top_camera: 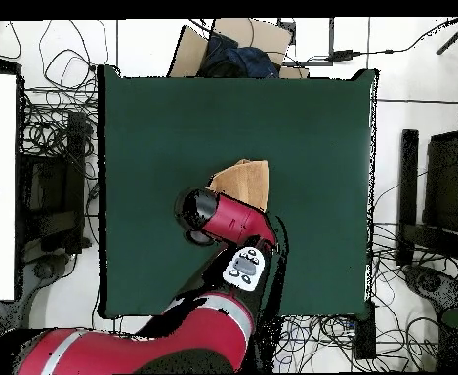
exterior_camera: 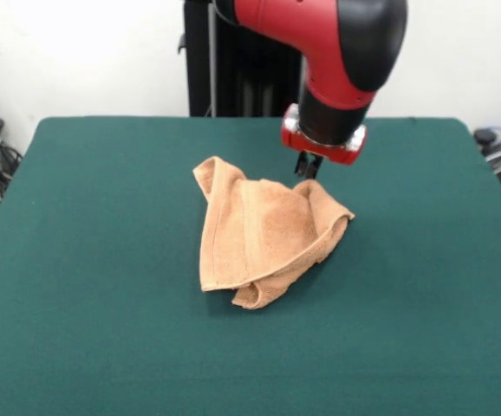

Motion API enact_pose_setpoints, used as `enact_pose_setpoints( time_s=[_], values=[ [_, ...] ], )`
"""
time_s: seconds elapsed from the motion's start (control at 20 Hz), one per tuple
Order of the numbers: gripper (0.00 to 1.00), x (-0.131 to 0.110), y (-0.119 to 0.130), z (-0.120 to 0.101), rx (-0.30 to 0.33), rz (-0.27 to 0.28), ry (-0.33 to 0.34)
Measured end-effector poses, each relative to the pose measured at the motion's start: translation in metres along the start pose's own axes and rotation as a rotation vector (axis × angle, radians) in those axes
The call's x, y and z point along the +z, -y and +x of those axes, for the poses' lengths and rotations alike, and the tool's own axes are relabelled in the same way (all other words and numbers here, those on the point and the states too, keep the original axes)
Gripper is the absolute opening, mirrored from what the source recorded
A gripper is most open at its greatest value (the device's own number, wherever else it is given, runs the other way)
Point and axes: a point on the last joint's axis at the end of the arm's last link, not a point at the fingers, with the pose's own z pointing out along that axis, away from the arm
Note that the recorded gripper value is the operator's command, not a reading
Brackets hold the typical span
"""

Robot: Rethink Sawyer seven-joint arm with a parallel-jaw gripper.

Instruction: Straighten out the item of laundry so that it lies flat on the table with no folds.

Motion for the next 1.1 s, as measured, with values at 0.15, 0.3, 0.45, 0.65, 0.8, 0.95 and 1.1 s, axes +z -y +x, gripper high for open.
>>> enact_pose_setpoints(
  time_s=[0.15, 0.3, 0.45, 0.65, 0.8, 0.95, 1.1],
  values=[
    [0.00, -0.003, 0.000, 0.000, 0.000, -0.004, -0.044],
    [0.00, -0.010, 0.000, 0.005, 0.001, -0.015, -0.151],
    [0.00, -0.018, -0.002, 0.013, 0.000, -0.031, -0.269],
    [0.00, -0.025, -0.005, 0.020, -0.003, -0.042, -0.352],
    [0.00, -0.025, -0.004, 0.021, -0.002, -0.038, -0.349],
    [0.00, -0.026, -0.004, 0.014, -0.004, -0.018, -0.269],
    [0.00, -0.028, -0.004, -0.003, -0.011, 0.004, -0.115]
  ],
)
